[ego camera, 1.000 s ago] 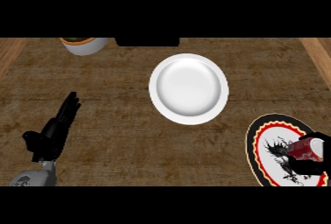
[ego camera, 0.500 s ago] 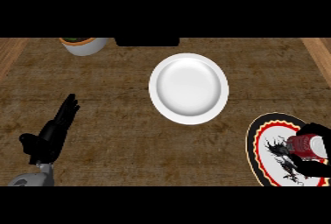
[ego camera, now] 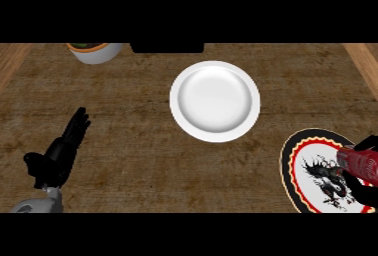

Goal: Pick the can from the plate and place it in the plate

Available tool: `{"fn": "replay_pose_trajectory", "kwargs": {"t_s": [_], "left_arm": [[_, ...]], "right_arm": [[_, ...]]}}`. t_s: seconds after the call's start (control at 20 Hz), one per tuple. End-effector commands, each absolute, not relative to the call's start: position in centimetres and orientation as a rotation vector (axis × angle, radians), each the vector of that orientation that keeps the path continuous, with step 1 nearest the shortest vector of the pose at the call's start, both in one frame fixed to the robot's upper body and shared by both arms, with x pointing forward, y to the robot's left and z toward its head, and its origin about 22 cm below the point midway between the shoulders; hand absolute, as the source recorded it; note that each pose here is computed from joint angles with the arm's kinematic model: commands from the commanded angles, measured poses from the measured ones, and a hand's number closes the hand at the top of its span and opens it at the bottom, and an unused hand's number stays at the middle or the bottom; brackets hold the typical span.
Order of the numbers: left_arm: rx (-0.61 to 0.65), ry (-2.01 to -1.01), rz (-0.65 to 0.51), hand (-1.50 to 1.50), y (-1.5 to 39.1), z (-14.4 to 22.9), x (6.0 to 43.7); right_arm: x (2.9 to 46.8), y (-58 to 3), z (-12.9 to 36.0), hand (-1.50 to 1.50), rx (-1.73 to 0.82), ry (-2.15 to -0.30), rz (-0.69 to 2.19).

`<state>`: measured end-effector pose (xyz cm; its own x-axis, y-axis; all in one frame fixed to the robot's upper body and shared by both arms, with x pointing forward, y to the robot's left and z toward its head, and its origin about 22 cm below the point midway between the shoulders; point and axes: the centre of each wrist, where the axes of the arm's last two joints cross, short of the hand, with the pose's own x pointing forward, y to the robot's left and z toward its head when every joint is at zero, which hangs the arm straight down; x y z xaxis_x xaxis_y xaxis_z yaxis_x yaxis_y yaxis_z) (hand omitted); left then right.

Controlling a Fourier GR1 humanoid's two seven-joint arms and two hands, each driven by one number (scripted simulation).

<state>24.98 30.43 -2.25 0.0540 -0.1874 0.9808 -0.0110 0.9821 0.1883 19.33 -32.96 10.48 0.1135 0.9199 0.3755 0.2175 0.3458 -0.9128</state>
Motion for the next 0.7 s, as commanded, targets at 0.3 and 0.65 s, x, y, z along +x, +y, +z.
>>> {"fn": "replay_pose_trajectory", "kwargs": {"t_s": [0.3, 0.65], "left_arm": [[0.15, -1.524, -0.141, 0.0, 29.2, -2.6, 25.1], [0.148, -1.515, -0.143, 0.0, 29.7, -3.7, 23.0]], "right_arm": [[20.7, -27.9, 15.9, 1.5, -1.173, -1.596, 0.654], [24.8, -24.1, 16.5, 1.5, -1.131, -1.596, 0.707]]}}
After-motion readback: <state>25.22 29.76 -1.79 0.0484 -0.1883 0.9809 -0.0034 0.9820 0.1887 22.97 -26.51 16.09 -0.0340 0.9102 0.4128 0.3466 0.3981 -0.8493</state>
